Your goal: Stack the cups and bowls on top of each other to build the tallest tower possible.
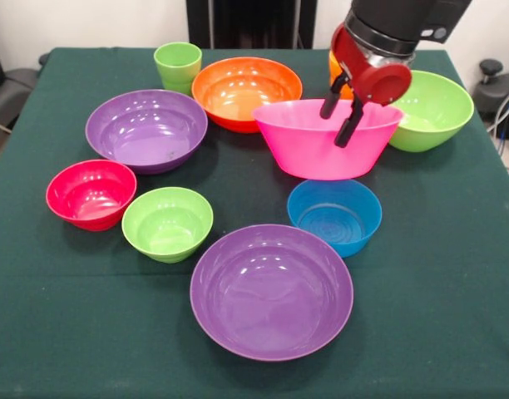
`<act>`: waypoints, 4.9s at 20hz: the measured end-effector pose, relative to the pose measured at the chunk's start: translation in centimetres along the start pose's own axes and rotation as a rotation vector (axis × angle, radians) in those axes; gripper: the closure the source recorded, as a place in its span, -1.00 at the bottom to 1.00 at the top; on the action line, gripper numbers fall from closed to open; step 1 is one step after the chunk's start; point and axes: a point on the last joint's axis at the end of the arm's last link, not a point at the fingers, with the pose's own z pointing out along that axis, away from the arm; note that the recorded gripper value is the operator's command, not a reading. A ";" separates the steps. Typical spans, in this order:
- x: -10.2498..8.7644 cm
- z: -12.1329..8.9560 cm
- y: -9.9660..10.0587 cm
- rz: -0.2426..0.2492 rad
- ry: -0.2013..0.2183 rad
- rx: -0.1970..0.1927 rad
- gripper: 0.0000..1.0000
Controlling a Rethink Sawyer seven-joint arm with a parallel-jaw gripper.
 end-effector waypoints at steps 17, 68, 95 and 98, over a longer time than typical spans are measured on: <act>-3.8 2.2 0.7 0.042 -0.028 -0.015 -1.00; 0.2 -3.9 0.0 0.074 -0.038 -0.047 -1.00; -0.5 -2.1 -2.2 0.132 -0.049 -0.006 -1.00; 0.0 -2.5 -2.0 0.144 -0.046 -0.006 -1.00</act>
